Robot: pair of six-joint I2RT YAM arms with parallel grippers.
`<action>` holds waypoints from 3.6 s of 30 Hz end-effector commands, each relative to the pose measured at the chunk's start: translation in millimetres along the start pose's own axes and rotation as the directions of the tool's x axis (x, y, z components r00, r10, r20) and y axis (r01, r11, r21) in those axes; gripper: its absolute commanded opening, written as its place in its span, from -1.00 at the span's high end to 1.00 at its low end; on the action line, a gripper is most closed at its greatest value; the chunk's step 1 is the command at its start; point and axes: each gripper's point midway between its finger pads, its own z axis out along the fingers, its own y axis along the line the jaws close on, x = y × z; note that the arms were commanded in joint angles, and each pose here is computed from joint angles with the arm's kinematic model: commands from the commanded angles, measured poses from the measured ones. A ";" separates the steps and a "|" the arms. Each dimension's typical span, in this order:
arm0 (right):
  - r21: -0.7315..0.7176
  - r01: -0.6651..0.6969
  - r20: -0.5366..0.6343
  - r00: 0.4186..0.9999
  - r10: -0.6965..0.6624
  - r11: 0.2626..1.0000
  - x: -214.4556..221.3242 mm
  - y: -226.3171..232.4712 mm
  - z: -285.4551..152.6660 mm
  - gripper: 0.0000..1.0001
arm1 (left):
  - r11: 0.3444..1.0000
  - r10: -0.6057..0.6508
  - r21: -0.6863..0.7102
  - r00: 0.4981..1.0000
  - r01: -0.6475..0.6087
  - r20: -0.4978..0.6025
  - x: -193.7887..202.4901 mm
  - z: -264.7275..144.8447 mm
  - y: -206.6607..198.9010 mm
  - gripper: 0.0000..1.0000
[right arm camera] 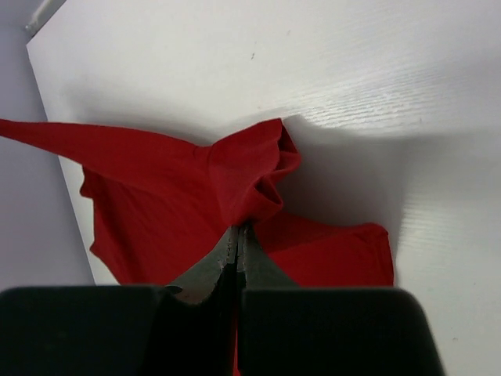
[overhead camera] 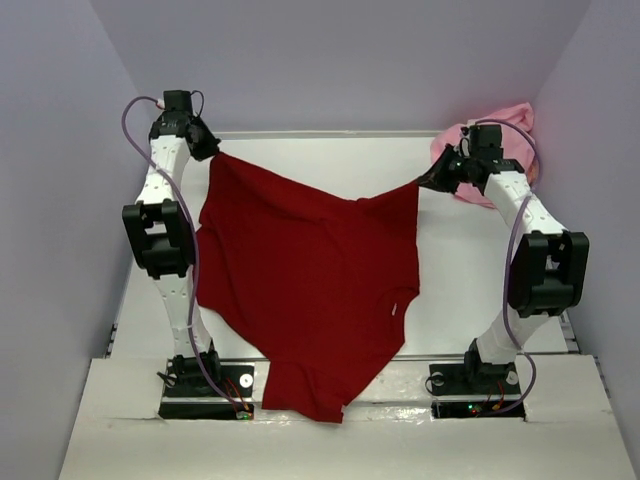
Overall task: Fold and stack the t-shirts
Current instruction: Flatten out the tshirt
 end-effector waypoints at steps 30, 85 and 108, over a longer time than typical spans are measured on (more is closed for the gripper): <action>0.085 -0.002 -0.080 0.997 0.009 0.996 -32.4 -19.1 62.0 1.00 | 0.998 -0.063 0.035 0.994 0.060 0.086 -44.4 27.6 4.0 1.00; -0.528 -0.201 0.090 0.953 0.290 0.825 -153.9 17.5 210.4 1.00 | 0.969 -0.215 -0.092 0.964 0.231 0.153 -59.4 10.0 56.1 1.00; -0.408 0.018 0.070 0.997 0.012 0.913 -128.0 42.2 132.2 0.03 | 0.970 -0.245 0.034 0.958 0.242 0.147 -67.9 57.4 40.2 1.00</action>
